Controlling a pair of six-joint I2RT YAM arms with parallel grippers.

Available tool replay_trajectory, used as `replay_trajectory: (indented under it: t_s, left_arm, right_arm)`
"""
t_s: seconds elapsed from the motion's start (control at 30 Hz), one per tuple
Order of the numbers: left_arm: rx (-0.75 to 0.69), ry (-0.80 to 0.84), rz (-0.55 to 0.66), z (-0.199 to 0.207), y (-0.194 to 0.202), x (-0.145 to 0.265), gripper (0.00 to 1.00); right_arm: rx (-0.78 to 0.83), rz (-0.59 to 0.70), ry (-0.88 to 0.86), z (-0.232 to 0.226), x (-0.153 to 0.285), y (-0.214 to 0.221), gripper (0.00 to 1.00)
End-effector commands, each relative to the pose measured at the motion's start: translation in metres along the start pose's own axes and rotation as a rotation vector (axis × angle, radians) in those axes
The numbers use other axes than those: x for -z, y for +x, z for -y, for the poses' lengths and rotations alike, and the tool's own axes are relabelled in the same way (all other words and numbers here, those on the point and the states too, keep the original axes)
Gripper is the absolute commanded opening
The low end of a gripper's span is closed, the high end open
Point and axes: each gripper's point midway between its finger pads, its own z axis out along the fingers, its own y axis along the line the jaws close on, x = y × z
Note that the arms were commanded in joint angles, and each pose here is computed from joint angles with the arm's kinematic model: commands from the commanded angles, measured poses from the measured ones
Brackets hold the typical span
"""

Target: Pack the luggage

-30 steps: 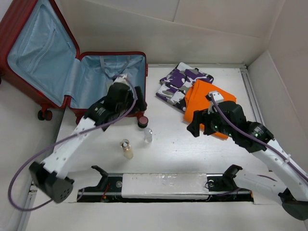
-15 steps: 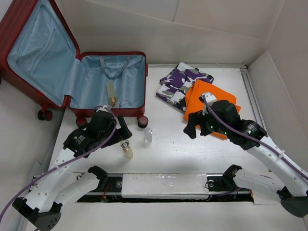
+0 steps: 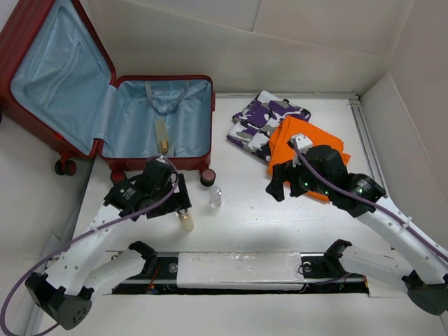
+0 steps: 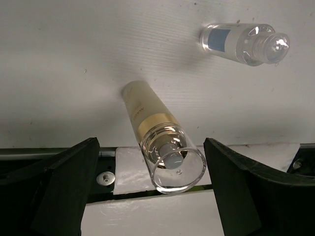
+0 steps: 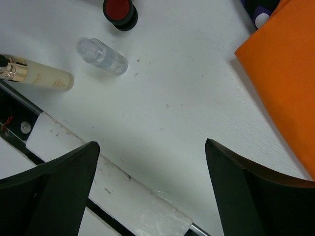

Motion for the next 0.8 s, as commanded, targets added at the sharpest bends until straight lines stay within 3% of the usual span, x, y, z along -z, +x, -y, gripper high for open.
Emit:
replay_trajectory:
  t_s: [0.0, 0.13, 0.23, 0.33, 0.67, 0.77]
  left_arm:
    - [-0.057, 0.034, -0.011, 0.007, -0.002, 0.002, 0.84]
    - [-0.076, 0.033, -0.028, 0.011, -0.003, -0.004, 0.8]
    - [-0.086, 0.042, -0.049, 0.014, -0.002, -0.005, 0.69]
    - [-0.095, 0.045, -0.064, 0.015, 0.0, -0.006, 0.63]
    - [-0.136, 0.001, -0.182, 0.005, 0.019, -0.005, 0.58]
    - [-0.135, 0.012, -0.185, 0.008, 0.018, 0.002, 0.46]
  right_arm:
    - [0.018, 0.068, -0.034, -0.007, -0.001, -0.017, 0.94]
    - [0.009, 0.056, -0.04, -0.008, -0.002, -0.013, 0.94]
    - [0.009, 0.065, -0.043, -0.009, -0.002, -0.015, 0.94]
    - [-0.001, 0.056, -0.04, -0.008, -0.004, -0.012, 0.94]
    - [-0.001, 0.056, -0.04, -0.008, -0.004, -0.012, 0.94]
    - [-0.001, 0.056, -0.04, -0.008, -0.004, -0.012, 0.94]
